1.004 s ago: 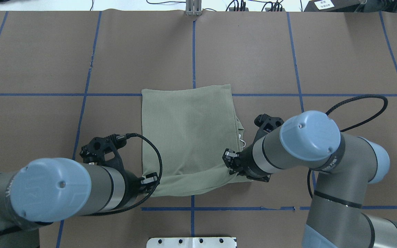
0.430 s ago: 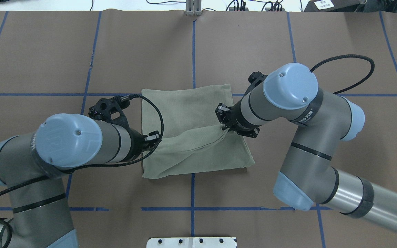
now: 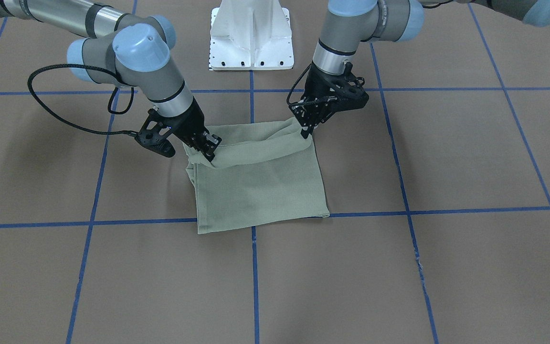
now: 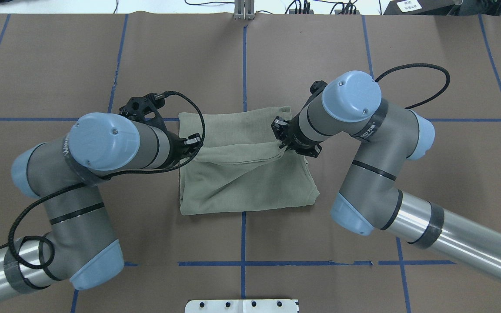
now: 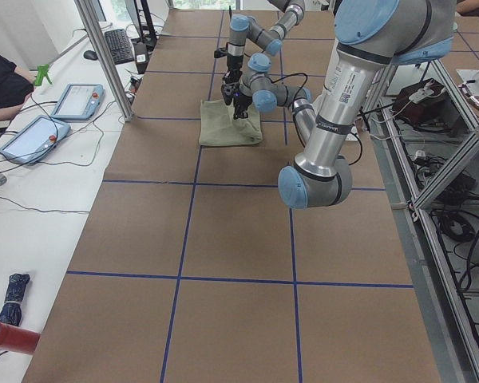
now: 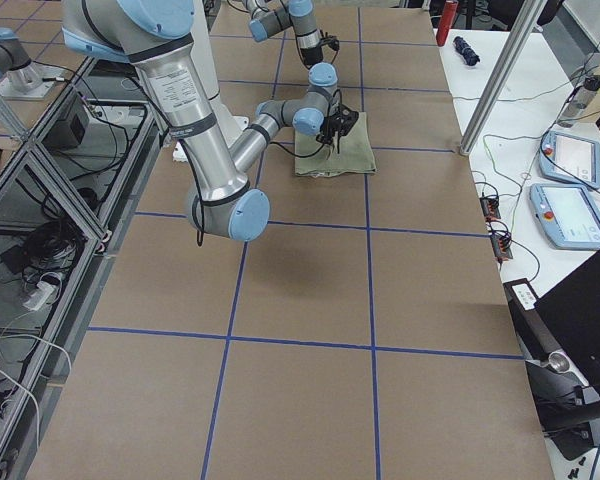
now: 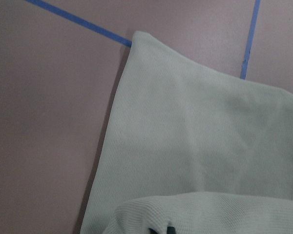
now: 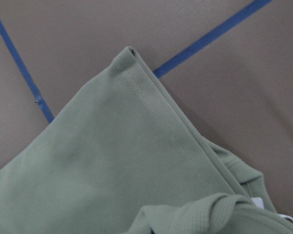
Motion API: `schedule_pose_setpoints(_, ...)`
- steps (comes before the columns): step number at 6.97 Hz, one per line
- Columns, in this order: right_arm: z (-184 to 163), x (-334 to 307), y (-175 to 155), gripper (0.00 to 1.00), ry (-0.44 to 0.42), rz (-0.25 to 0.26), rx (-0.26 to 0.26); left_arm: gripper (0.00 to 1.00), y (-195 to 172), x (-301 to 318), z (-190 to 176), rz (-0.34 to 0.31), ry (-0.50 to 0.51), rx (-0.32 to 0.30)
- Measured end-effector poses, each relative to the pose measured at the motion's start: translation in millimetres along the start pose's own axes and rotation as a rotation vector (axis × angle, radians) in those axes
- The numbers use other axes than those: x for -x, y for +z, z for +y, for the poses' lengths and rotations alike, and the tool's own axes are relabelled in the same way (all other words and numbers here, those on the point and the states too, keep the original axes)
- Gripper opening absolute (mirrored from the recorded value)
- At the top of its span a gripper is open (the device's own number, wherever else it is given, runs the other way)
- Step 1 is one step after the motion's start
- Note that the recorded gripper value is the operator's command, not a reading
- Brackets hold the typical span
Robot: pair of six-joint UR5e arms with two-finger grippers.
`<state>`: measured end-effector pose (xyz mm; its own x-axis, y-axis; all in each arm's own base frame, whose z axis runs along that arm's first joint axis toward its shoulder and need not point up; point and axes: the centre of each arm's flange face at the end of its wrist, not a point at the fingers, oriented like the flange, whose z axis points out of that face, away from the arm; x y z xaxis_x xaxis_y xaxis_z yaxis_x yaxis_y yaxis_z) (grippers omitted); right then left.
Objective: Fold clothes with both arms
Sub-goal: 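Lay the held end onto the far end of the shirt with both grippers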
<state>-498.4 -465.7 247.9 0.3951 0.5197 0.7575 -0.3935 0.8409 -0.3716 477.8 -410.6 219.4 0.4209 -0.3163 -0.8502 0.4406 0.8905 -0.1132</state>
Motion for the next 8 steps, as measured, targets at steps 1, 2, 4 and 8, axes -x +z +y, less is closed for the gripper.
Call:
schedule_pose_setpoints(1,-4,8,10,0.0,0.004,0.005,-0.003,0.0,15,-3,-9,0.004,-0.005,-0.01)
schedule_pose_setpoints(2,-8,12,14,0.9,0.007,0.007,-0.006,0.0,23,-4,-19,0.006,-0.013,-0.023)
schedule_pose_setpoints(4,-22,19,21,1.0,0.014,0.012,-0.022,0.99,32,-8,-58,-0.007,-0.042,-0.073)
schedule_pose_setpoints(8,-88,48,17,1.0,-0.002,0.019,-0.068,1.0,59,1,-147,-0.03,0.017,-0.171)
